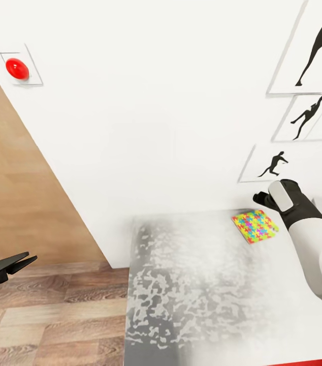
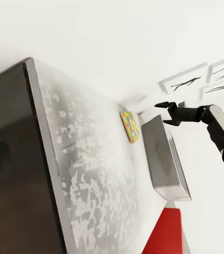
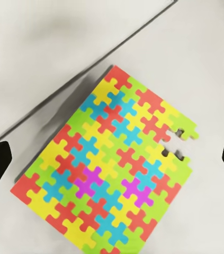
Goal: Put all the toys in the child's room - the three board games (two on the bed and one on the table), the two jigsaw puzzles on the table, and the tennis ball on the table - inside the toy box on the table in the child's room.
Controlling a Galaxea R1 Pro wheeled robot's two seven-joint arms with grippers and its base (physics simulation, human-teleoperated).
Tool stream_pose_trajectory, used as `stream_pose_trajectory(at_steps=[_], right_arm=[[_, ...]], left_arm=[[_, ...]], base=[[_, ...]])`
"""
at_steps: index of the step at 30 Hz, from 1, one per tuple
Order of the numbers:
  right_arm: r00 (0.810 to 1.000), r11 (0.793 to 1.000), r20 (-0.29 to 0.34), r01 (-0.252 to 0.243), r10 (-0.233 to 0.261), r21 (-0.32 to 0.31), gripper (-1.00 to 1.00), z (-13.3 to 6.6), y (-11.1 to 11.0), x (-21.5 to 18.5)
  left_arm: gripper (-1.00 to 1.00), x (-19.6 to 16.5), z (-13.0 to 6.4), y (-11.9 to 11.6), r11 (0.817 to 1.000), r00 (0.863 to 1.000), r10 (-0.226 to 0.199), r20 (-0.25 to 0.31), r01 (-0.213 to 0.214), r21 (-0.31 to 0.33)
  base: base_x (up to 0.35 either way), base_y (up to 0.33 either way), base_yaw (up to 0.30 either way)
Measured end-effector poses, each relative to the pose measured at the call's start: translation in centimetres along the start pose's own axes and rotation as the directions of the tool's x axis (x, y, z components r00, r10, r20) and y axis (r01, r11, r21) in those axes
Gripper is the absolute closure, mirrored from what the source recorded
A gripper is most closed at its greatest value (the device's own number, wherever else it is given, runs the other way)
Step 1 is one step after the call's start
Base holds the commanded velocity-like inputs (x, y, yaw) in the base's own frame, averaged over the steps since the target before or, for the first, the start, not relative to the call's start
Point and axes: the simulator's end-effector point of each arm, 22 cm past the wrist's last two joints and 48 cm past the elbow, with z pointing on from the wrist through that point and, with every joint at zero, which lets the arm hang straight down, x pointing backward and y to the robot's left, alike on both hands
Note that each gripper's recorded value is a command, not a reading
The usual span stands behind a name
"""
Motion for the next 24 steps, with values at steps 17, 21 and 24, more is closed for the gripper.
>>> stream_pose_trajectory(at_steps=[17,21,24], right_arm=[[1.000,1.000,0.010,-0.007,0.007,0.008,-1.00,1.2,0.2,-0.1],[1.000,1.000,0.012,-0.008,0.008,0.009,-1.00,1.4,0.1,-0.3],[1.000,1.000,0.012,-0.008,0.008,0.011,-1.00,1.6,0.1,-0.3]], left_arm=[[-1.00,0.6,0.2,1.2,1.000,1.000,-0.020,-0.012,0.020,-0.016],[-1.00,0.7,0.3,1.5,1.000,1.000,-0.025,-0.014,0.025,-0.019],[-1.00,0.8,0.3,1.7,0.999,0.999,-0.029,-0.016,0.028,-0.022]], base=[[0.000,0.000,0.000],[0.000,0.000,0.000],[0.000,0.000,0.000]])
